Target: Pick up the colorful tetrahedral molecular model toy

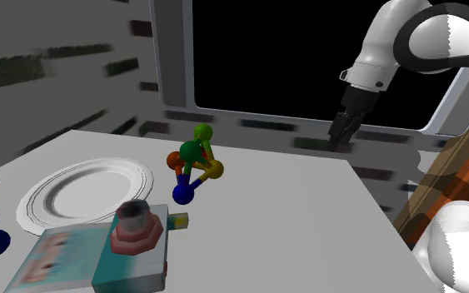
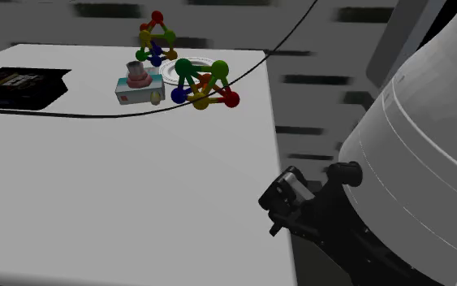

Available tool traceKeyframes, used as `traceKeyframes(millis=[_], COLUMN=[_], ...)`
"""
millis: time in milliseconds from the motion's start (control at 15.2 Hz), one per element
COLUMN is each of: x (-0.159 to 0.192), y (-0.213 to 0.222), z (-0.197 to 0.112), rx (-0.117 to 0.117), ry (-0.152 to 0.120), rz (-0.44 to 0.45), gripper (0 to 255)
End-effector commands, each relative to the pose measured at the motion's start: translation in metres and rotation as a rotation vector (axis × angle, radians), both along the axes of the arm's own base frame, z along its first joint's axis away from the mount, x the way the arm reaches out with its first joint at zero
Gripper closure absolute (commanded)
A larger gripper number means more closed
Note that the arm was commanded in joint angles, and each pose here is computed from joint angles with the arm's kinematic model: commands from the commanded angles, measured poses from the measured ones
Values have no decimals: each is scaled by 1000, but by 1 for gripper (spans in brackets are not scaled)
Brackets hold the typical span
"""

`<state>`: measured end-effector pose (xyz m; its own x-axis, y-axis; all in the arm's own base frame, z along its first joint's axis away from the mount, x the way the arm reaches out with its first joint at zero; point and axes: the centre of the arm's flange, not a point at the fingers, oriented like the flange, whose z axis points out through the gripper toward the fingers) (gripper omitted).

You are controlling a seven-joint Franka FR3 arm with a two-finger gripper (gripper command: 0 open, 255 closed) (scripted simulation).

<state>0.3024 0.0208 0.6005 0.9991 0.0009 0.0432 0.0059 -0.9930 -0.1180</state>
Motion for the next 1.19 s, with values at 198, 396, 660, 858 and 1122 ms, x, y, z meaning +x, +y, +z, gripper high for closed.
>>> traceKeyframes(millis=[198,396,660,858,1122], x=[14,29,50,67,91], y=[34,68,112,145,187], z=[10,20,34,45,60], rx=[14,29,48,62,82], ry=[14,29,48,62,82], rz=[-22,-44,-73,-95,-124], gripper=[0,0,0,0,0])
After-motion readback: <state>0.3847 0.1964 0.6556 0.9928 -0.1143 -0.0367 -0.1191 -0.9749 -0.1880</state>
